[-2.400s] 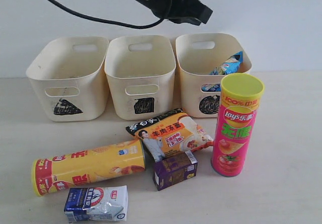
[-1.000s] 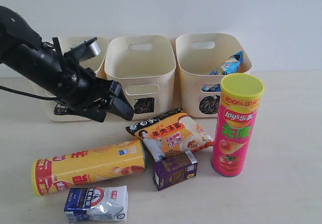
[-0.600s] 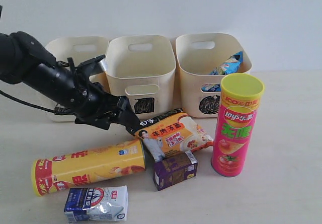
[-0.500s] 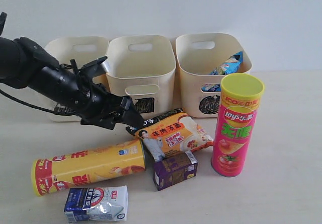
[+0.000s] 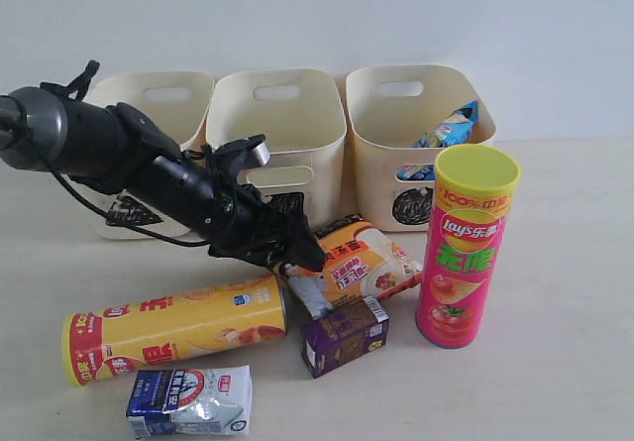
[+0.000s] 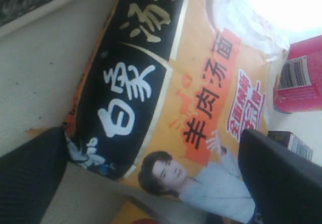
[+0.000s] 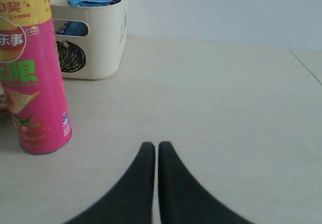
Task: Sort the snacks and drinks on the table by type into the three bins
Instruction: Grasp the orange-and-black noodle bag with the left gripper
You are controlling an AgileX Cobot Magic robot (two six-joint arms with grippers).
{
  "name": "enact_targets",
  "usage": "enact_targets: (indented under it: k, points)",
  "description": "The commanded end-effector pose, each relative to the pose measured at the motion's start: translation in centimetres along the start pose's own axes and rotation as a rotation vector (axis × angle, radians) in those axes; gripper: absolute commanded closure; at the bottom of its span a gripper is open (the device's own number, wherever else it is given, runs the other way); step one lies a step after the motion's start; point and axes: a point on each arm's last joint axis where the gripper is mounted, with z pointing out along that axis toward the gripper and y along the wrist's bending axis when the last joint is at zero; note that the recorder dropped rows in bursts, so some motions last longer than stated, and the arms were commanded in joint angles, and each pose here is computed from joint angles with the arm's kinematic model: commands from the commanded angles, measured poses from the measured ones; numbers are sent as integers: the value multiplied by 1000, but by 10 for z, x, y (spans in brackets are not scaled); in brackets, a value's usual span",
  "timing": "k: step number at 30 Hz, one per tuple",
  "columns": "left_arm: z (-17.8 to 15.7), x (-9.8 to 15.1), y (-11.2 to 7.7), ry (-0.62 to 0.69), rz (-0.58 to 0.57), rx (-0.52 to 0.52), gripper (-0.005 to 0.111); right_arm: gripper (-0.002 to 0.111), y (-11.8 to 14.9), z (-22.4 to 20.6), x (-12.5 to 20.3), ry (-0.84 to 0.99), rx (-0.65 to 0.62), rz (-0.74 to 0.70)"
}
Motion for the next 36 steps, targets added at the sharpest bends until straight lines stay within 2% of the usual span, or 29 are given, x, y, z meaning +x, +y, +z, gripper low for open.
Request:
enact_targets:
  k: [1, 7, 15, 19, 28, 36]
  points:
    - [4, 1, -1, 16, 23, -17, 21, 108, 0, 0, 0, -8, 4, -2]
    - [1, 2, 2, 36, 40, -49, 21, 108, 0, 0, 0, -8, 4, -2]
    - [-27, -16, -12, -28, 98, -68, 21, 108, 0, 0, 0, -8, 4, -2]
    - [-34, -22, -11, -8, 70, -53, 21, 108, 0, 0, 0, -8, 4, -2]
    - [-9, -11, 5, 86, 22, -24, 21, 108, 0, 0, 0, -8, 4, -2]
    - [10, -9, 16, 94, 28, -39, 21, 108, 0, 0, 0, -8, 4, -2]
